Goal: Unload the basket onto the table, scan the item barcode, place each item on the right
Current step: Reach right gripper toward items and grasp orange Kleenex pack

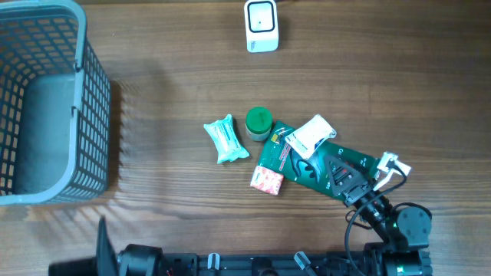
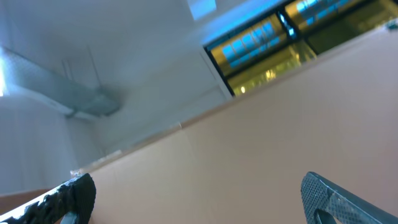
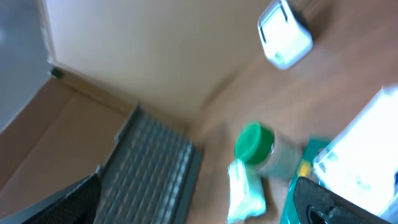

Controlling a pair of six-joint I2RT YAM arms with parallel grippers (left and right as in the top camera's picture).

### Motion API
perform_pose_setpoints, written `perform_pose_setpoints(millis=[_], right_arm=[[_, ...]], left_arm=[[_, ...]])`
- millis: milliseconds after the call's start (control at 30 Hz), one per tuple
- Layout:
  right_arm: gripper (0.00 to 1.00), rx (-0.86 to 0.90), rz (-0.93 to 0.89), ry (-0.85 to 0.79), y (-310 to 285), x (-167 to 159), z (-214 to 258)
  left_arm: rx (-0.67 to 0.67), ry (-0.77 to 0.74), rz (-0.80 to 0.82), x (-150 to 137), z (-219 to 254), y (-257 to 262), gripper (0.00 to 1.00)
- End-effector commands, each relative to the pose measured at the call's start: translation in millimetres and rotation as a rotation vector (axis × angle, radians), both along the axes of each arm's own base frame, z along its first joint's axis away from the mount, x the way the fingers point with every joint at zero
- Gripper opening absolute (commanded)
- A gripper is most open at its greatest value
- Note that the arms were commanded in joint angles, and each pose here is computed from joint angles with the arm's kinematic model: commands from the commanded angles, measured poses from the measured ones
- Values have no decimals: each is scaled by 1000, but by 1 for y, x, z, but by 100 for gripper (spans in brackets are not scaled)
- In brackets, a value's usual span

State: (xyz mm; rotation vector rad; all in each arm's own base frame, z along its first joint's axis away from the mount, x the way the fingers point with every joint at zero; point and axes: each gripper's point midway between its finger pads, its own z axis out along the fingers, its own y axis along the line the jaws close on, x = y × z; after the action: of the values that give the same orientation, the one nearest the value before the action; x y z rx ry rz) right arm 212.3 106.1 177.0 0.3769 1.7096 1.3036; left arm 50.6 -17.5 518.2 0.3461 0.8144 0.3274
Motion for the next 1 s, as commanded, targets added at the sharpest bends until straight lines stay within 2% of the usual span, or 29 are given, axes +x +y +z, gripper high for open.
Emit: perform_pose_setpoints(millis=[0,100,200,267,333,367,467,500,600,667,767,833,967], right_arm=[[100,-40,44,128,6,-9,-13],[100,-189,-32,240,-10,-5,-2],[99,-373,-110,455,-32,10,29],[100,-491,-104,631,-42,21,42],[100,-480,-49,752,-33,43,57],[100,-467,-17,760,-27,56,60],[99,-407,120,807,-3,83,40],[95,-418,165,863,5,82,26],[94,-565,188,993,14,57,-5],[95,-638,274,1009,45,31,-16],[100,-705,263,1071,71,1,-48],[100,-700,273,1103,83,-16,-80],[100,-621,294,1032,99,-16,-122]], left_arm=[[-12,-63,-32,-28,0,2,100],[-11,-62,-32,-28,0,2,100],[-96,-59,83,-26,2,26,100],[-84,-65,65,-24,4,22,100],[-43,-62,16,-19,6,10,100],[-38,-50,12,-14,6,8,100],[-49,38,-3,10,-3,5,100],[-88,81,-38,18,-7,3,100],[-171,245,-101,42,-35,-1,100],[-158,386,-88,57,-66,-3,100],[-145,489,-81,68,-89,-6,100],[-137,554,-73,75,-108,-7,100],[-143,617,-73,86,-128,-9,100]])
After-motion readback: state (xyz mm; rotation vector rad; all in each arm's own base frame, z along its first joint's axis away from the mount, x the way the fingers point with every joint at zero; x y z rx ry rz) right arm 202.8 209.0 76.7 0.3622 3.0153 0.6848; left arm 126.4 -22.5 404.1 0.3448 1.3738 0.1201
